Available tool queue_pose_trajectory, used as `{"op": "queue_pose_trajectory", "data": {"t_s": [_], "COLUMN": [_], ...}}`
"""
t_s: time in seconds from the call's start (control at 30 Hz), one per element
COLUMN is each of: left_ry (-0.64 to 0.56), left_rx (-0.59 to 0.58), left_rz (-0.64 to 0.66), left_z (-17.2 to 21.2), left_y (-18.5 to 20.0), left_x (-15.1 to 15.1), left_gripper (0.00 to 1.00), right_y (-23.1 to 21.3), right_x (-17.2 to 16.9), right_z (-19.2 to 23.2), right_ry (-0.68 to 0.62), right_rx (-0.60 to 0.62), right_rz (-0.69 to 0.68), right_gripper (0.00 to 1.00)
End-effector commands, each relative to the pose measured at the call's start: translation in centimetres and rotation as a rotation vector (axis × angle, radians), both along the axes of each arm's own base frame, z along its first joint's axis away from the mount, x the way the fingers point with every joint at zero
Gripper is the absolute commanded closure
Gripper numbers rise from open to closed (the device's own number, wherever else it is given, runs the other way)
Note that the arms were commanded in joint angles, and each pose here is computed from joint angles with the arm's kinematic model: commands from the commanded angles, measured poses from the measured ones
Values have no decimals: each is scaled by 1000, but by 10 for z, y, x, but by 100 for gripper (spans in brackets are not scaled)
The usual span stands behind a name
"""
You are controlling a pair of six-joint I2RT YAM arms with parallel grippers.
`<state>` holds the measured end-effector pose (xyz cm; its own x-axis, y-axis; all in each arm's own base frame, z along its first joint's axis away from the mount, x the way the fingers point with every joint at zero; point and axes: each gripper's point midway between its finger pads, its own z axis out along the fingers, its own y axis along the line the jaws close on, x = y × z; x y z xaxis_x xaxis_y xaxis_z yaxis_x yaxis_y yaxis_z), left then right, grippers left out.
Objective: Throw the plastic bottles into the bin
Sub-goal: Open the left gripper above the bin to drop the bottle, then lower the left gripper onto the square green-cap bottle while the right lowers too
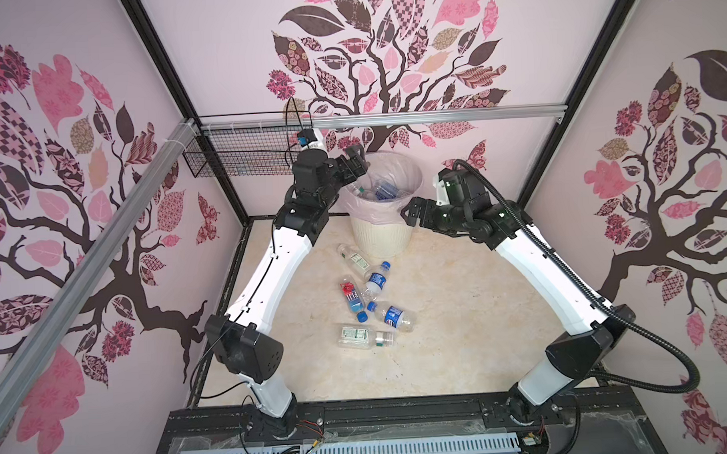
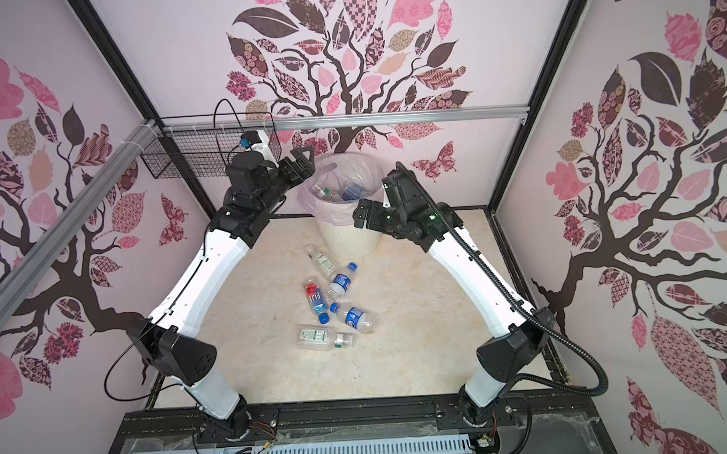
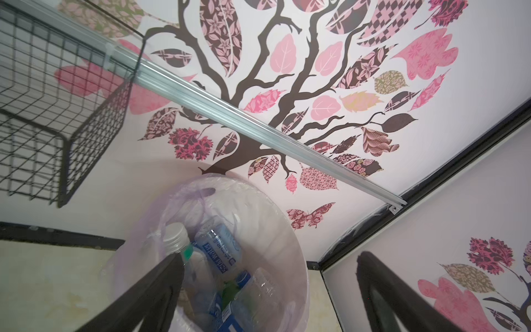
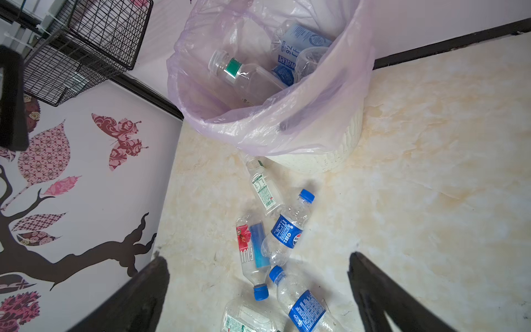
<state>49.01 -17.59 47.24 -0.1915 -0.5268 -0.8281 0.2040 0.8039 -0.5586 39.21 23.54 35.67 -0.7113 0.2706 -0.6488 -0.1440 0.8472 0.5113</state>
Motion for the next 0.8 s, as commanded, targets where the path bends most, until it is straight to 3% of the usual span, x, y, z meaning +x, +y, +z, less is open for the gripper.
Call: {"op": "queue_pose_trajectory", "data": {"t_s": [0.0,0.2,0.4,0.63,0.77], "left_ry": [47,202,433,763,926], "left_rx": [34,56,33,45,44], "left_rz": [49,131,162,61,7], "left_z": [-20,-79,-157,-247,-279], "left_y": [18,46,59,49,45], "left_x": [-10,-28,-45,-87,-122], "left_gripper": [3,3,3,3,3], "right_y": [-14,-18,-3,9,8], "right_x": [-12,-19,-36,-55,-61], "right_z": [19,3,-8,-30,-49], "right_ry": [-59,-52,-86,-74,-51], "right_rx": [-9,-93,-223,-279,-316], "right_rz": [-10,-9,41,96,112], "right_gripper": [0,0,0,0,0]}}
